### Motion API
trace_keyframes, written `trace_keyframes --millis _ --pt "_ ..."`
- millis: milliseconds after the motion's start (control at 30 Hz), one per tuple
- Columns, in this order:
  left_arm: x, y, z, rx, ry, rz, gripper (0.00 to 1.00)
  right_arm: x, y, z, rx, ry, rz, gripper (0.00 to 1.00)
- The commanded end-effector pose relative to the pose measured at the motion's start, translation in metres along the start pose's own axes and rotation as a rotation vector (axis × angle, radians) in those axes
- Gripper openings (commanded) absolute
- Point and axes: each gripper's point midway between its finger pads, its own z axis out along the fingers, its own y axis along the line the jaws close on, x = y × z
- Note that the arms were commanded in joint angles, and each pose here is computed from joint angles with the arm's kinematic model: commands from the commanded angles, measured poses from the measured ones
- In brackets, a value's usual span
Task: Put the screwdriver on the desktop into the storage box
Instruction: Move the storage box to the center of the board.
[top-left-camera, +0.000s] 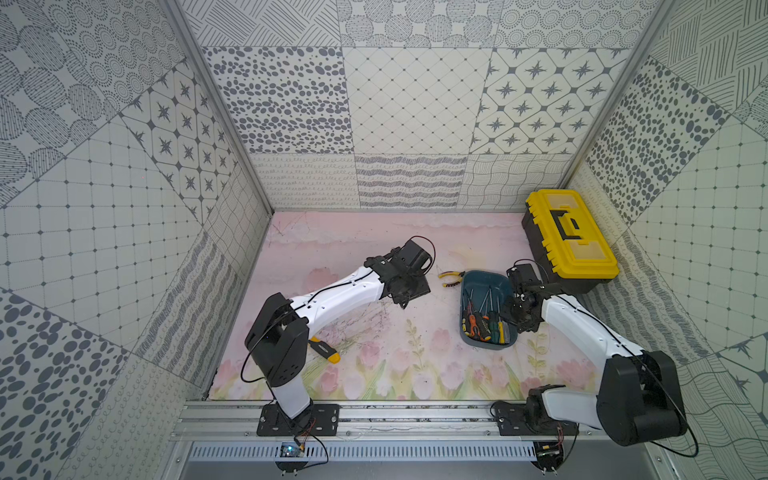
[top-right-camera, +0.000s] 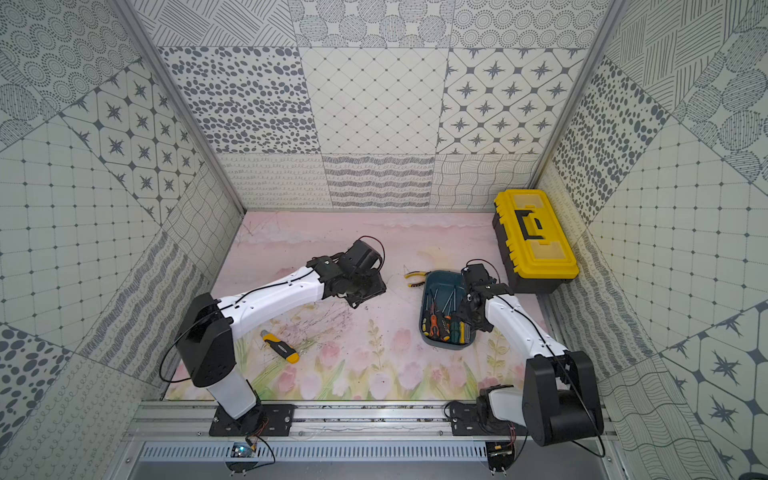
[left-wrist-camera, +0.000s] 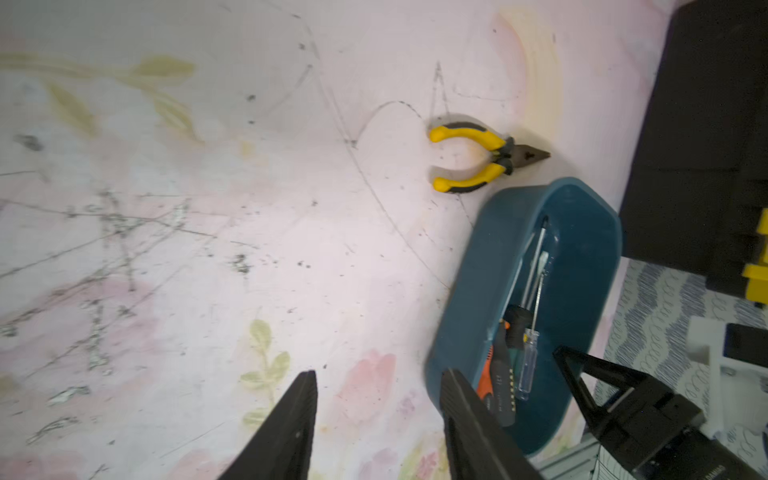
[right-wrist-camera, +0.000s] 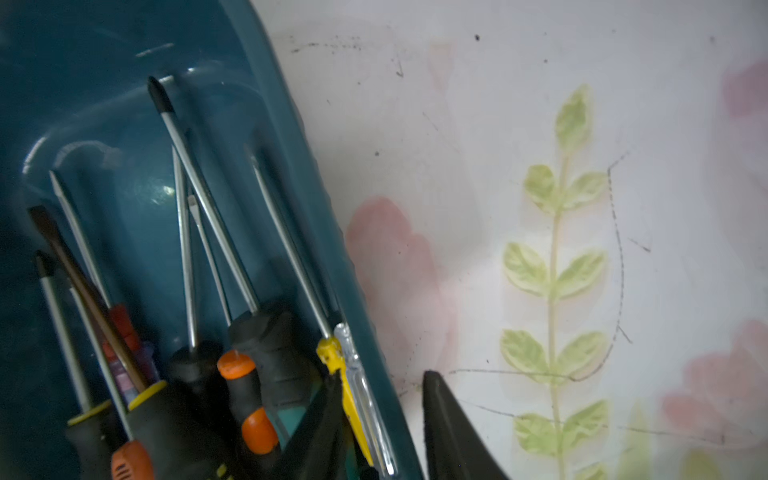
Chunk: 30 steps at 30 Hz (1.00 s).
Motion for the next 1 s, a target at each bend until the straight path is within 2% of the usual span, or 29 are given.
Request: trace_keyframes --millis 0,200,367,667,833,900,933,967 --pt "-0.026 0.039 -0.016 -0.014 -0.121 -0.113 0.52 -0.026 0.025 -0.001 -0.091 -0.072 -0.059 0.23" --pt "-0.039 0.072 -0.029 -0.052 -0.155 -0.170 0.51 -0.026 0.036 0.008 -0.119 -0.055 -0.109 0.07" --pt "-0.047 0.088 -0.038 -0.074 -0.176 -0.181 0.52 -0.021 0.061 0.000 -0.183 -0.059 -0.199 0.00" --pt "-0.060 0.122 -0.071 -0.126 -0.298 -0.161 0.51 0.016 0.124 -0.020 -0.278 -0.051 -0.412 0.00" --pt "-0.066 0.149 -0.091 -0.212 -0.390 -0.118 0.52 0.035 0.157 -0.018 -0.311 -0.030 -0.473 0.00" --pt "-0.068 0.164 -0.100 -0.276 -0.432 -0.104 0.57 0.038 0.170 -0.017 -0.326 -0.024 -0.486 0.00" --pt "-0.069 0.171 -0.105 -0.309 -0.452 -0.096 0.60 0.039 0.173 -0.016 -0.327 -0.019 -0.487 0.06" --pt "-0.071 0.178 -0.110 -0.339 -0.471 -0.089 0.61 0.039 0.177 -0.017 -0.330 -0.021 -0.488 0.17"
